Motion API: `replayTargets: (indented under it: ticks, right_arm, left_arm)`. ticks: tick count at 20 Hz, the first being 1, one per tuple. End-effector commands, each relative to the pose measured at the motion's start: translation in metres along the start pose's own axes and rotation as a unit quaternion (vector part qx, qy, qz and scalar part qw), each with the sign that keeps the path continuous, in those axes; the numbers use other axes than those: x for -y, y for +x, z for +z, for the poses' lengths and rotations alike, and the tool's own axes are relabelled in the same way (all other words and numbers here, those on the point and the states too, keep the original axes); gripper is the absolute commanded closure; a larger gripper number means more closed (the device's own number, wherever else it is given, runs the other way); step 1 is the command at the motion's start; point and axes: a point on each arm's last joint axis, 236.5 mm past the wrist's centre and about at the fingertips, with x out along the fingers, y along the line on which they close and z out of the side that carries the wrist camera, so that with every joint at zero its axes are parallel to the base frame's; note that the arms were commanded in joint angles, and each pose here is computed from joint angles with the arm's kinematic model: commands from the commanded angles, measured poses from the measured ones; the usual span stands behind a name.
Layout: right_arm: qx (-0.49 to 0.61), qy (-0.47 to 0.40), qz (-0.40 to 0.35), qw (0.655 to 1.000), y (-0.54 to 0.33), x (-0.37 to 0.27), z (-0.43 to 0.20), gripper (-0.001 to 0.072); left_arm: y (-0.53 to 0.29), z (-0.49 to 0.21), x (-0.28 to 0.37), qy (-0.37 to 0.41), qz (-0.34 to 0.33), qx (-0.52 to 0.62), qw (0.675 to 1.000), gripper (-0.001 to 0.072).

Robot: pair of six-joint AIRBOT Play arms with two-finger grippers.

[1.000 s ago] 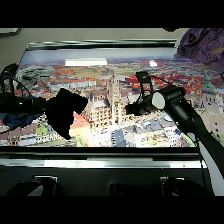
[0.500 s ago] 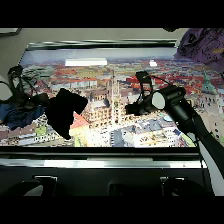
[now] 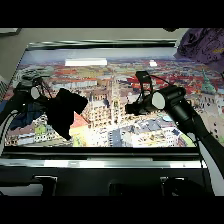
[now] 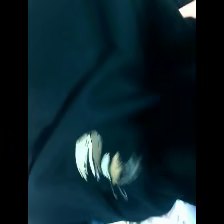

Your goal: Fold the clothes and pants, and hang the long-sleeved shirts on hangers.

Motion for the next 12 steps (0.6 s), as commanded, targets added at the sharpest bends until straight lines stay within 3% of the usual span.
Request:
replayTargets:
  ticks: [1,7,12]
  right_arm:
    - [0.013,0.0,0.003,1.0,0.0,-0.002,0.006,0.0682]
    - [0.046,-0.011,-0.028,0.998,-0.024,0.014,0.015,0.0622]
    - [0.056,-0.04,-0.189,0.98,-0.1,0.09,-0.004,0.0622]
  left_arm:
    - [-0.007,0.002,0.018,0.003,-0.036,-0.008,0.999,0.0692]
    - [-0.165,0.025,0.109,0.035,-0.193,0.104,0.975,0.0693]
    - [-0.261,-0.068,0.237,0.11,-0.374,0.072,0.918,0.0693]
